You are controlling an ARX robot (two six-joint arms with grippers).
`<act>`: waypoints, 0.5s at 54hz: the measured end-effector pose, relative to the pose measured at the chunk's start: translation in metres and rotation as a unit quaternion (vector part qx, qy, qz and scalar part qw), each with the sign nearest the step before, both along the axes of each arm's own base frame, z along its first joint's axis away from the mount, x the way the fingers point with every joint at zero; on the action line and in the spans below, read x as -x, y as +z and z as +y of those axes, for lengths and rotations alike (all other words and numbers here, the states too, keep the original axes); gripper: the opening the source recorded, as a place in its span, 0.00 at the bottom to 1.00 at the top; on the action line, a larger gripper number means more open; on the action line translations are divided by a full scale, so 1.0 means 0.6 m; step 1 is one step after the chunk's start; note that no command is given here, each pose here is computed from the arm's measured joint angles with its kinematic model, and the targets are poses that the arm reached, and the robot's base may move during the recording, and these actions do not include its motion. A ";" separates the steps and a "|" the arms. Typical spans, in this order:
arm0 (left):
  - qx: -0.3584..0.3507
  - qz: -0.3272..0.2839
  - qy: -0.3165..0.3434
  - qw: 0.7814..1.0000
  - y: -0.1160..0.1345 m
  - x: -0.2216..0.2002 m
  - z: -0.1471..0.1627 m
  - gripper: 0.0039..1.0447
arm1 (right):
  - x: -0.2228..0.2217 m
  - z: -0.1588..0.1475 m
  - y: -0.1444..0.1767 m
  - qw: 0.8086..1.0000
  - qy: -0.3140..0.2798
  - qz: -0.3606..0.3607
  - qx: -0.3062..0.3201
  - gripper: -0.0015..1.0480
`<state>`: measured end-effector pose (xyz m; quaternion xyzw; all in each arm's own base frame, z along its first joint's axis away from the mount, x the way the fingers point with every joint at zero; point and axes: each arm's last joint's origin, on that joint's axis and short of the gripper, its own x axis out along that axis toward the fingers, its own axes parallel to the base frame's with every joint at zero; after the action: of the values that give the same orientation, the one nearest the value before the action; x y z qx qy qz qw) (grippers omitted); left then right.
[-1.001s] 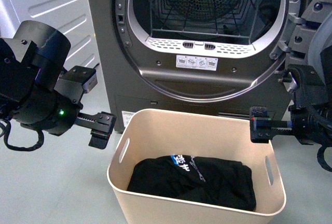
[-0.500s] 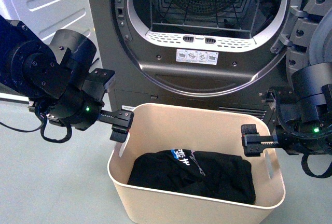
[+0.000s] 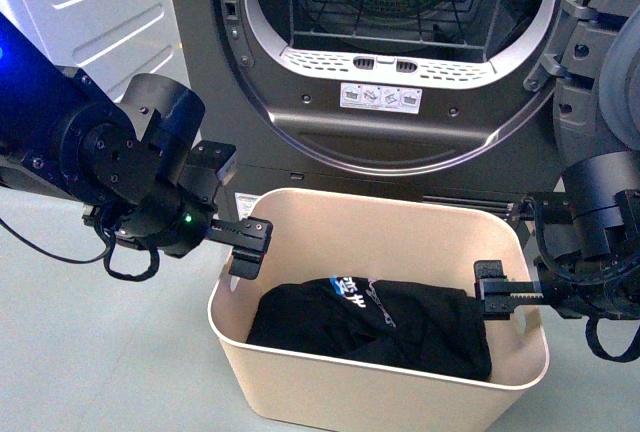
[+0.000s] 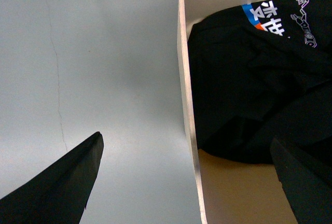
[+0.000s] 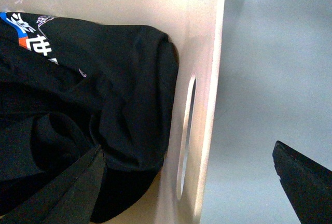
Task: Move hamper under clothes hanger
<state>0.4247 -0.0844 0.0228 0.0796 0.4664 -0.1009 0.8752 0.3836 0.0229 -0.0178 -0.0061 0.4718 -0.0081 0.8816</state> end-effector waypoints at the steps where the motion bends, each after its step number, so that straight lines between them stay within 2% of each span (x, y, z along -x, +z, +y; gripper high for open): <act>1: 0.000 0.001 0.000 1.000 -0.002 0.000 0.000 0.94 | 0.000 0.000 -0.001 1.000 0.000 0.000 0.000 0.92; 13: 0.003 0.014 0.012 1.000 -0.032 0.004 0.001 0.94 | -0.004 0.003 -0.010 1.000 -0.002 0.002 0.001 0.92; 27: 0.005 0.006 0.032 0.999 -0.044 -0.001 0.000 0.94 | -0.007 0.009 -0.019 1.000 -0.006 0.004 0.006 0.92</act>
<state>0.4254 -0.0842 -0.0034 0.0594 0.4739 -0.0757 0.8753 0.3880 0.0282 -0.0289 -0.0084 0.4754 -0.0156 0.8796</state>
